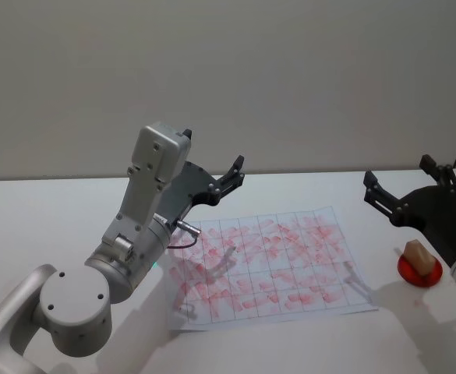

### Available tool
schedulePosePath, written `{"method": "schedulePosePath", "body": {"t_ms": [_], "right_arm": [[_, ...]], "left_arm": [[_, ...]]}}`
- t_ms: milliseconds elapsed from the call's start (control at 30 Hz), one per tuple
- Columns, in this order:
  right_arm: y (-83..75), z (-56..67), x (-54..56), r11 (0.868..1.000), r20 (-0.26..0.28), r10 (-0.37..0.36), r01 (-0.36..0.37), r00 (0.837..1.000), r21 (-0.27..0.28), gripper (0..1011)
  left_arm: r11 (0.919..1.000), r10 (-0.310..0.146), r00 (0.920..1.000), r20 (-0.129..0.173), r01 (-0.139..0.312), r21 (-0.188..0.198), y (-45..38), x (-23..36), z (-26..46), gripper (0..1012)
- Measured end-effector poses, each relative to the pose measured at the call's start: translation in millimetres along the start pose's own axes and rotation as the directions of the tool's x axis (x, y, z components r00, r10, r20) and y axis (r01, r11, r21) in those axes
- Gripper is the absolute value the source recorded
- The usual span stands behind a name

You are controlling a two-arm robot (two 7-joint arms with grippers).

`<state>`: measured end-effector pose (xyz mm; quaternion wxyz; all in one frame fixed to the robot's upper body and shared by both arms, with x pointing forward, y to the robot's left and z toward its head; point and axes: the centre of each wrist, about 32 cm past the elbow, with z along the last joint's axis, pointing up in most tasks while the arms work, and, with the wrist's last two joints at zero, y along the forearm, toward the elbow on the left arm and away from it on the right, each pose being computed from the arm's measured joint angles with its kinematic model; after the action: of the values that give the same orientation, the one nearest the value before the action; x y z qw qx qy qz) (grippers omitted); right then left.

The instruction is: Use the one hand to pick up the stamp and affix it onto the A4 paper.

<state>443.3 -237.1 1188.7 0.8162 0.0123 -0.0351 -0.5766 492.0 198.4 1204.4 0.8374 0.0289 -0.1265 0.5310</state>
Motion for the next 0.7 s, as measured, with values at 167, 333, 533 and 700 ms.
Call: {"method": "schedulePosePath", "body": {"t_ms": [167,333,533,700], "right_arm": [[0.0,0.0,0.0,1.0,0.0,0.0,0.0,1.0,0.0,1001],[0.0,0.0,0.0,1.0,0.0,0.0,0.0,1.0,0.0,1001],[0.0,0.0,0.0,1.0,0.0,0.0,0.0,1.0,0.0,1001],[0.0,0.0,0.0,1.0,0.0,0.0,0.0,1.0,0.0,1001]], "left_arm": [[1.0,0.0,1.0,0.0,0.0,0.0,0.0,0.0,0.0,1001],[1.0,0.0,1.0,0.0,0.0,0.0,0.0,0.0,0.0,1001],[1.0,0.0,1.0,0.0,0.0,0.0,0.0,0.0,0.0,1001],[1.0,0.0,1.0,0.0,0.0,0.0,0.0,0.0,0.0,1001]]}}
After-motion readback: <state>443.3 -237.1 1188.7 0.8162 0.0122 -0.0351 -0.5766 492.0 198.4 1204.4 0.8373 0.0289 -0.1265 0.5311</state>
